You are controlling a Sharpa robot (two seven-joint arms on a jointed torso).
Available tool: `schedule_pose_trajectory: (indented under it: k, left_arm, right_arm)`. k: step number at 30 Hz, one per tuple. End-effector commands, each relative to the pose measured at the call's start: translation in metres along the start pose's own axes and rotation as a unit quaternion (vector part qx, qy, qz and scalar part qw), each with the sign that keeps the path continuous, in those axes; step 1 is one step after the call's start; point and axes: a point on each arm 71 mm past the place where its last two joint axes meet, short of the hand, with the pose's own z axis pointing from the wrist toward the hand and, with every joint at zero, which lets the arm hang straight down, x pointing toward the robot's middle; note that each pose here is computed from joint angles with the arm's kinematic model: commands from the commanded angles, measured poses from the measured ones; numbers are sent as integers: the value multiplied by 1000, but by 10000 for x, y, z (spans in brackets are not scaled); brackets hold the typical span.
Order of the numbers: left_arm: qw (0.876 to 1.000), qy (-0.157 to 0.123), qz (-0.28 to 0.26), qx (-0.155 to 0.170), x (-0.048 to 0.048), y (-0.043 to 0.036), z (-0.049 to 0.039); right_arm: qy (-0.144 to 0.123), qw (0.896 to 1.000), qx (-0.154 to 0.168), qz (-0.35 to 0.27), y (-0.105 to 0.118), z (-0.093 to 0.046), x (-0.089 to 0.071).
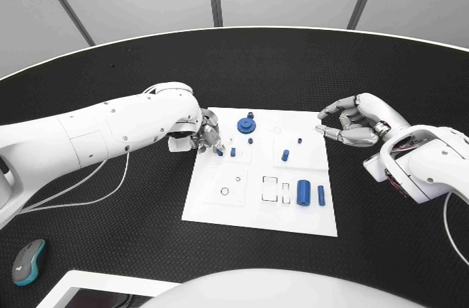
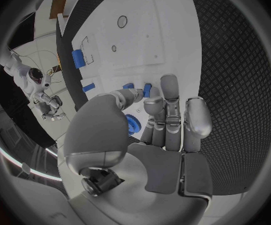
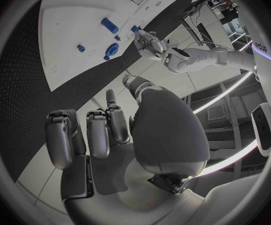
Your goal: Assemble the parts on the task board
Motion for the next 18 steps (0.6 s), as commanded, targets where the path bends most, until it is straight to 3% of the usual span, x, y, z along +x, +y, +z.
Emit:
schedule_pose_trajectory:
  k: [1, 18]
  left_arm:
    - [1000, -1, -1, -1, -3, -10, 7]
    - [1000, 16, 12, -14, 26, -40, 45]
  right_arm:
    - [0, 1000, 0, 0, 1, -1, 0]
    - [1, 1000, 0, 0, 1, -11, -4]
